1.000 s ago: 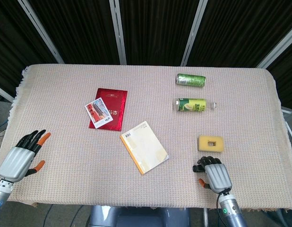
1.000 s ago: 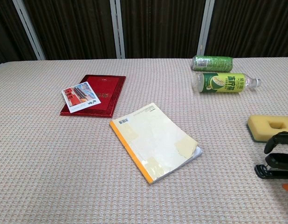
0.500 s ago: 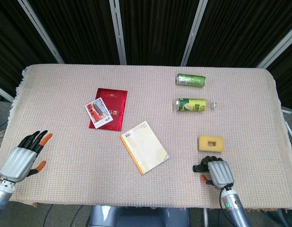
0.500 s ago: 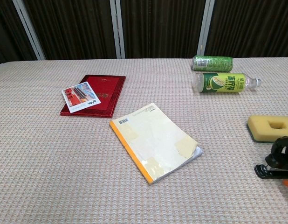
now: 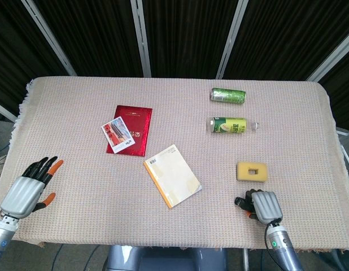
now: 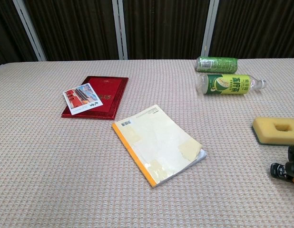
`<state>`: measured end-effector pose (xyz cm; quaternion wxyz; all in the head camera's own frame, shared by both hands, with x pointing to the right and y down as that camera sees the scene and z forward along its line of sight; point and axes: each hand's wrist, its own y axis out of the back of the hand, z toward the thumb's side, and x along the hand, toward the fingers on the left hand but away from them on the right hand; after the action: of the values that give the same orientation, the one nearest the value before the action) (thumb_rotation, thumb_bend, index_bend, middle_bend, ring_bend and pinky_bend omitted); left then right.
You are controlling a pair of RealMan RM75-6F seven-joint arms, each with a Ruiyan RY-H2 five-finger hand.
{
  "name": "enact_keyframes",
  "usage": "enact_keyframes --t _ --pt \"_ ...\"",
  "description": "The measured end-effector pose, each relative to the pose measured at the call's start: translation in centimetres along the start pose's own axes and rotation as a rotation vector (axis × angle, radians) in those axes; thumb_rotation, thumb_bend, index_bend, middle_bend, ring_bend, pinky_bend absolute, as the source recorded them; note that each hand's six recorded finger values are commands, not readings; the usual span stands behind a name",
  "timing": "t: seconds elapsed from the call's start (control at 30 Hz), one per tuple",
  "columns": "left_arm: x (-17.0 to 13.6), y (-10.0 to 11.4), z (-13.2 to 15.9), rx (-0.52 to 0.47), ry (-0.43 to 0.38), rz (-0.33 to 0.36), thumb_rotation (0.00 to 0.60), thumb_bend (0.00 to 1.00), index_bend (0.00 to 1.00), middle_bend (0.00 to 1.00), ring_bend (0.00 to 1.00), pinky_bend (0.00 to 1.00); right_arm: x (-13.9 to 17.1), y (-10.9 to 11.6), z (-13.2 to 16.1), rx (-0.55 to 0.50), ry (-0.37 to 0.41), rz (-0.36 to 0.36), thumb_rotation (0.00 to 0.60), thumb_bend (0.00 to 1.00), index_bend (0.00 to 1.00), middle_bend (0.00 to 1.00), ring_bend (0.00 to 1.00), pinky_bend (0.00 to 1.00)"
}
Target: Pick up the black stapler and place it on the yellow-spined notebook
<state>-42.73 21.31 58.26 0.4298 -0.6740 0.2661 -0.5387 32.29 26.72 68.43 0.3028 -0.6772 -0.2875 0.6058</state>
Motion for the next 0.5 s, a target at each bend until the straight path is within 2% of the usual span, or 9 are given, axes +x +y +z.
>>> enact_keyframes --t 0.23,0.5 --pt "0.0 0.1 0.1 0.0 0.0 0.003 0.6 0.32 0.0 0.0 0.0 0.14 0.3 0.8 0.6 0.014 0.008 -0.028 0.6 0.43 0.64 0.52 0.53 0.64" --pt "-0.1 0.2 0.1 -0.005 -0.003 0.009 0.6 0.32 0.0 0.0 0.0 0.14 0.8 2.2 4.3 0.092 0.057 -0.05 0.6 0.43 0.64 0.52 0.53 0.64"
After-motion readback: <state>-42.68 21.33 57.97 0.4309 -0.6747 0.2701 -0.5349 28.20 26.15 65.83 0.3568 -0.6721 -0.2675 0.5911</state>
